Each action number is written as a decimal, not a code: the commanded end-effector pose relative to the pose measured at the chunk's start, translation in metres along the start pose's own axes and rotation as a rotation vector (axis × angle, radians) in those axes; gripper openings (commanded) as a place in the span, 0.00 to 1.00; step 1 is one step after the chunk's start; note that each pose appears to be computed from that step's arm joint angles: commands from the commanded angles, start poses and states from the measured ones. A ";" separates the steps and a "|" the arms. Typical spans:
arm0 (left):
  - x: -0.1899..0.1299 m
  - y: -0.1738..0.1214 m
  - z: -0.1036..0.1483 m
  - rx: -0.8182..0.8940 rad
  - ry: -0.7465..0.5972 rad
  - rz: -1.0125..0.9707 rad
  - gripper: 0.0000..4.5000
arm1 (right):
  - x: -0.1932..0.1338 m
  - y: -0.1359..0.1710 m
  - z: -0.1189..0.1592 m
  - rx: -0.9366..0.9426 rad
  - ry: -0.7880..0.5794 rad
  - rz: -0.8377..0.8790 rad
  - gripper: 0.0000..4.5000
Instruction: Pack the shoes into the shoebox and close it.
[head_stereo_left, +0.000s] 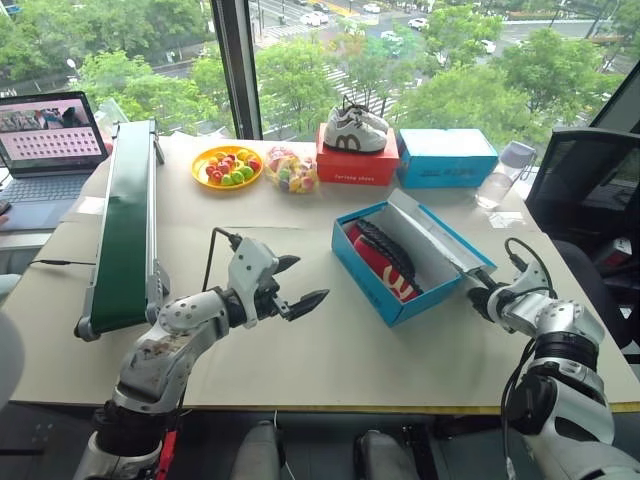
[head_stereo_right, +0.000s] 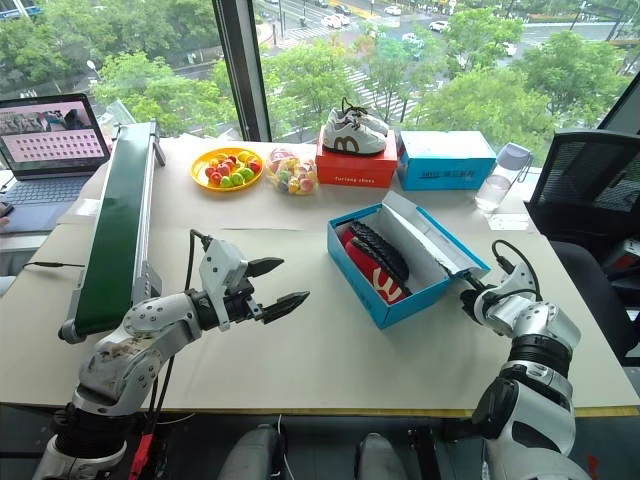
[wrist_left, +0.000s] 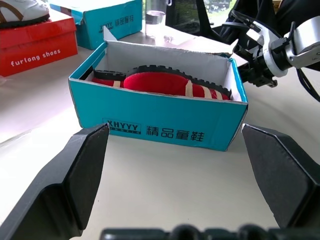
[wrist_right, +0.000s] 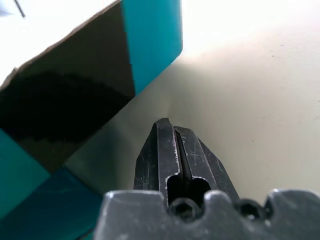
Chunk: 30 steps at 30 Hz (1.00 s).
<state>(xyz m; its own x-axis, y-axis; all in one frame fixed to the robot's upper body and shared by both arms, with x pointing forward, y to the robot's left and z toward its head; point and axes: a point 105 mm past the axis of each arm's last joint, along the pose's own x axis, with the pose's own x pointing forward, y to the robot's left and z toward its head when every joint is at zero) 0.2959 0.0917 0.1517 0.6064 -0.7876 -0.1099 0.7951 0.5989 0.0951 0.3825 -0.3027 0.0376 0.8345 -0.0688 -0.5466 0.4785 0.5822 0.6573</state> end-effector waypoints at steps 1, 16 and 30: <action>-0.001 0.000 0.014 0.036 -0.039 -0.008 1.00 | -0.003 0.034 0.023 0.168 -0.121 0.186 0.02; 0.000 0.003 0.017 0.050 -0.035 -0.008 1.00 | -0.044 0.127 0.041 0.167 -0.248 0.825 0.02; 0.001 0.007 0.018 0.050 -0.035 0.000 1.00 | -0.112 0.167 -0.046 -0.821 0.051 1.138 0.02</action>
<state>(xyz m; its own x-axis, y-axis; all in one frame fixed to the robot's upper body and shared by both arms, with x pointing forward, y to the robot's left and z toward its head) 0.3009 0.0928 0.1608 0.6068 -0.7885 -0.1004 0.7941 0.5958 0.1206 0.3470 -0.1640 0.1727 0.6177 0.7845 0.0542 -0.7410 0.5576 0.3741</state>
